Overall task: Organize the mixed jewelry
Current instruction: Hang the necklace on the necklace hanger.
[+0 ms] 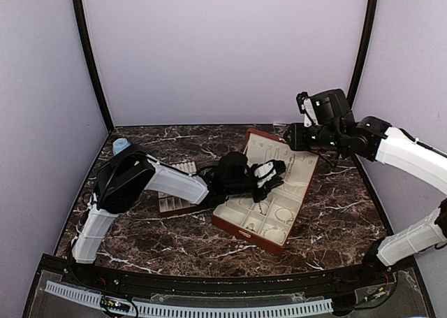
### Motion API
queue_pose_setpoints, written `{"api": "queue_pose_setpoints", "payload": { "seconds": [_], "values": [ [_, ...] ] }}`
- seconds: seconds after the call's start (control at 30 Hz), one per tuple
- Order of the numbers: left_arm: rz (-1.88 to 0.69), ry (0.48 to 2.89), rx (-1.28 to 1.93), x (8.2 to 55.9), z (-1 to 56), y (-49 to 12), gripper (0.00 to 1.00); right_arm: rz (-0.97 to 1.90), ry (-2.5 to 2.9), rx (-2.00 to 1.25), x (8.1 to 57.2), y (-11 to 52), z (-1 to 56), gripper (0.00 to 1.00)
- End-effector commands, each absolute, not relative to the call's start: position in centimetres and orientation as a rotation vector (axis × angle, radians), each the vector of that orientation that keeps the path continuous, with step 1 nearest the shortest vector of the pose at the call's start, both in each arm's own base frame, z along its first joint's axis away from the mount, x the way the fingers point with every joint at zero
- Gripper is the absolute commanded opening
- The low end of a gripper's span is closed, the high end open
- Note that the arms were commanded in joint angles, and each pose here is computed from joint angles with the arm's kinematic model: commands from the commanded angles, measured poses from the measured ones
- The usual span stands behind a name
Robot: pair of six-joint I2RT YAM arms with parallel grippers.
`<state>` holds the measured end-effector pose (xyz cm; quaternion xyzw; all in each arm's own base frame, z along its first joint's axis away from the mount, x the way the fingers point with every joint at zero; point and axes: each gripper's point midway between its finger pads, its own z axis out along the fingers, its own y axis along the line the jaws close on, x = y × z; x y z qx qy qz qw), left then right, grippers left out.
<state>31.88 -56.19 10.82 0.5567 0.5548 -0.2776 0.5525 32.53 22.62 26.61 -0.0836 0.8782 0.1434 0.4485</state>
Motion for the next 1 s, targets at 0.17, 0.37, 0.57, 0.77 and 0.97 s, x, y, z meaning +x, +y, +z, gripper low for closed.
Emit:
{"api": "queue_pose_setpoints", "payload": {
  "seconds": [0.17, 0.37, 0.57, 0.77, 0.97],
  "values": [
    [-0.682, 1.209, 1.249, 31.6, 16.1, -56.8, 0.22, 0.385, 2.051, -0.172, 32.2, 21.4, 29.5, 0.37],
    [-0.683, 1.178, 1.258, 30.4, 16.8, -56.0, 0.28, 0.376, 2.037, -0.144, 32.2, 20.4, 29.5, 0.38],
    [-0.705, 1.143, 1.209, 29.2, 19.5, -54.4, 0.36, 0.384, 2.009, -0.132, 32.1, 20.0, 30.2, 0.38],
    [-0.748, 1.152, 1.12, 28.3, 22.2, -52.0, 0.57, 0.376, 2.011, -0.13, 32.2, 19.6, 29.8, 0.45],
    [-0.761, 1.254, 1.016, 28.4, 23.1, -48.8, 0.69, 0.367, 2.018, -0.127, 32.2, 18.6, 29.1, 0.6]
  ]
}}
